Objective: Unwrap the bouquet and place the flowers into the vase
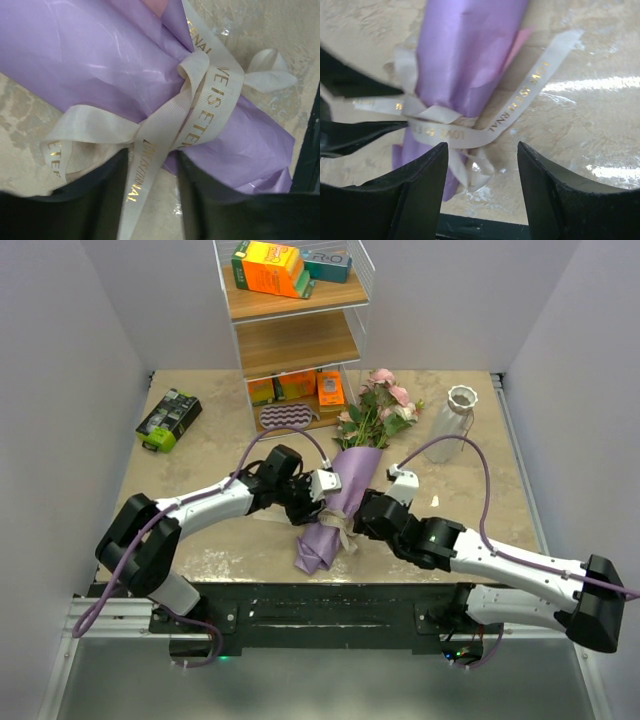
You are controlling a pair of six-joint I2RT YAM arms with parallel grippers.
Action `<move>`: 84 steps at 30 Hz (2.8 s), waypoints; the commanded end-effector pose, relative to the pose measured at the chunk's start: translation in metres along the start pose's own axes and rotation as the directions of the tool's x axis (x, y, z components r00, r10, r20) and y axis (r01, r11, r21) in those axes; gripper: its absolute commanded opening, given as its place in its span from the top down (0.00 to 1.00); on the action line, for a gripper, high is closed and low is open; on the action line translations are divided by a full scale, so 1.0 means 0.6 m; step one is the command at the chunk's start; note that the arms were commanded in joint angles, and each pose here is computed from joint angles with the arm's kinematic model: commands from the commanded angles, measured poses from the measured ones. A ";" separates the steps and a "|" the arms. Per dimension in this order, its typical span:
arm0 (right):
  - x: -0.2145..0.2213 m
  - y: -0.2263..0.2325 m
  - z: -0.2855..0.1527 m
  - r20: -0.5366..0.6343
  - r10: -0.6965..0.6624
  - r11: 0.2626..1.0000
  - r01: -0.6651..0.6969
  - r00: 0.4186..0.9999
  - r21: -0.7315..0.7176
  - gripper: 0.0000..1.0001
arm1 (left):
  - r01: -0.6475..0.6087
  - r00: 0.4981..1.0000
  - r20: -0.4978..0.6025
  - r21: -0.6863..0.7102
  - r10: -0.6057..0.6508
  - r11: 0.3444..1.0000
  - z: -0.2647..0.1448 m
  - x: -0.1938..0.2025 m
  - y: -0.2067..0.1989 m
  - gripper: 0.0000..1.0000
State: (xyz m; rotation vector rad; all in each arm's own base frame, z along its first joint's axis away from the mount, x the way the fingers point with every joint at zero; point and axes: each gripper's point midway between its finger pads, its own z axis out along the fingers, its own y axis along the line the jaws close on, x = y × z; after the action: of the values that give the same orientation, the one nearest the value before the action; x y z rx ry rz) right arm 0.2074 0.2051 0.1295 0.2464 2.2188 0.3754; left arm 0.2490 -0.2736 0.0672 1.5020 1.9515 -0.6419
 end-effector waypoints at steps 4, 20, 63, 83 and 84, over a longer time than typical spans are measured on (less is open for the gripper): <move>-0.034 0.054 -0.042 0.061 -0.166 0.983 0.170 0.984 -0.073 0.43 | -0.124 0.989 0.076 -0.058 0.128 0.991 0.001 -0.027 0.019 0.46; 0.007 0.127 -0.056 0.147 -0.529 0.828 0.546 0.836 -0.129 0.39 | -0.098 0.987 0.110 -0.148 0.115 0.984 -0.068 -0.089 0.060 1.00; 0.019 0.127 0.044 0.164 -0.679 0.716 0.695 0.716 -0.070 0.31 | -0.041 0.989 0.134 -0.121 0.058 0.992 -0.116 -0.100 0.049 1.00; 0.029 0.088 0.079 0.062 -0.788 0.615 0.781 0.613 0.104 0.31 | -0.036 0.990 0.132 -0.112 0.051 0.993 -0.112 -0.096 0.049 1.00; 0.027 0.090 0.079 0.066 -0.797 0.604 0.789 0.600 0.114 0.31 | -0.035 0.990 0.132 -0.113 0.050 0.993 -0.113 -0.095 0.049 1.00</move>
State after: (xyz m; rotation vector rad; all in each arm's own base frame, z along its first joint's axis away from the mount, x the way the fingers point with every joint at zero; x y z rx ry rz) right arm 0.2247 0.2636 0.0875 -0.7324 2.0499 -0.1705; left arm 0.2754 -0.2582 0.1507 1.4121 1.8228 -0.5725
